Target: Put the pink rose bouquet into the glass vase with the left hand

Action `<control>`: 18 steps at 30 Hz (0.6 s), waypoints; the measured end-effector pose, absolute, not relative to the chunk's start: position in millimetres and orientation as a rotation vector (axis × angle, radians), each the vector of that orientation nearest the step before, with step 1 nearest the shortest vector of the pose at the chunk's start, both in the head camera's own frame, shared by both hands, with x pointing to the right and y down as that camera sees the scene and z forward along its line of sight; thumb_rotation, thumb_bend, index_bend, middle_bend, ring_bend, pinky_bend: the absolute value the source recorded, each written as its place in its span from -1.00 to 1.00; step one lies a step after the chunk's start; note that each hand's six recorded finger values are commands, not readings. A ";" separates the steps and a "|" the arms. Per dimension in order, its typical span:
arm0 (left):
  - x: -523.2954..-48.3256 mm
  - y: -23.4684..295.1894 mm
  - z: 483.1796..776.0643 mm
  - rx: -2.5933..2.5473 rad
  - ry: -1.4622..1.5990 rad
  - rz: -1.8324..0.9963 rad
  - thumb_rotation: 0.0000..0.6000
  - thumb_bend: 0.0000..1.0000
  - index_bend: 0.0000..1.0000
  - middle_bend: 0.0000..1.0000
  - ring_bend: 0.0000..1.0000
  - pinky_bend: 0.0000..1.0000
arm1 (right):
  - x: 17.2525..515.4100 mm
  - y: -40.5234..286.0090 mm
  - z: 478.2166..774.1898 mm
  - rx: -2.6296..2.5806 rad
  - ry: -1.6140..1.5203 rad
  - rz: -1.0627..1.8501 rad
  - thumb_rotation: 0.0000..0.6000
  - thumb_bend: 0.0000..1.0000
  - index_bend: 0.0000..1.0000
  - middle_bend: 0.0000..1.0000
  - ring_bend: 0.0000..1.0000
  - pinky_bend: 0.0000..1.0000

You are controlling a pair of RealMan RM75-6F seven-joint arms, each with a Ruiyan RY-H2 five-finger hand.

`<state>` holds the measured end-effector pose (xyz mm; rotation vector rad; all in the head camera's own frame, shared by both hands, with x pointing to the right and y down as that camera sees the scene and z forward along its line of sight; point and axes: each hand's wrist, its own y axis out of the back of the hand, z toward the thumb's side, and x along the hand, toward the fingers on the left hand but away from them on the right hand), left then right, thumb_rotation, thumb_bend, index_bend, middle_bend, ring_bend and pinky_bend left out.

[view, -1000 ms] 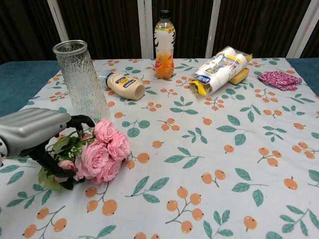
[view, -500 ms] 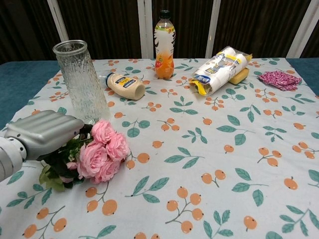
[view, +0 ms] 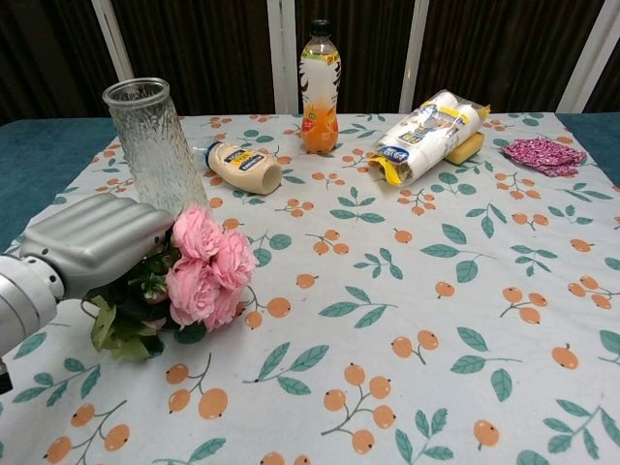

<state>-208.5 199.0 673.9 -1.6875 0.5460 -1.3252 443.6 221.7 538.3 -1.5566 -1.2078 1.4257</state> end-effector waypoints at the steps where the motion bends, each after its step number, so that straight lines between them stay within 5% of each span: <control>1: -207.3 198.7 670.3 -1.711 0.567 -1.312 1.00 -0.19 0.00 0.07 -0.20 -0.05 | 443.9 221.7 538.5 -1.556 -1.208 1.428 1.00 -0.56 -1.00 -1.00 -0.92 -0.88; 18: -186.5 168.8 543.5 -2.032 0.842 -0.947 1.00 -0.24 -0.02 0.05 -0.20 -0.05 | 442.2 222.1 543.4 -1.553 -1.194 1.449 1.00 -0.56 -1.00 -1.00 -0.92 -0.88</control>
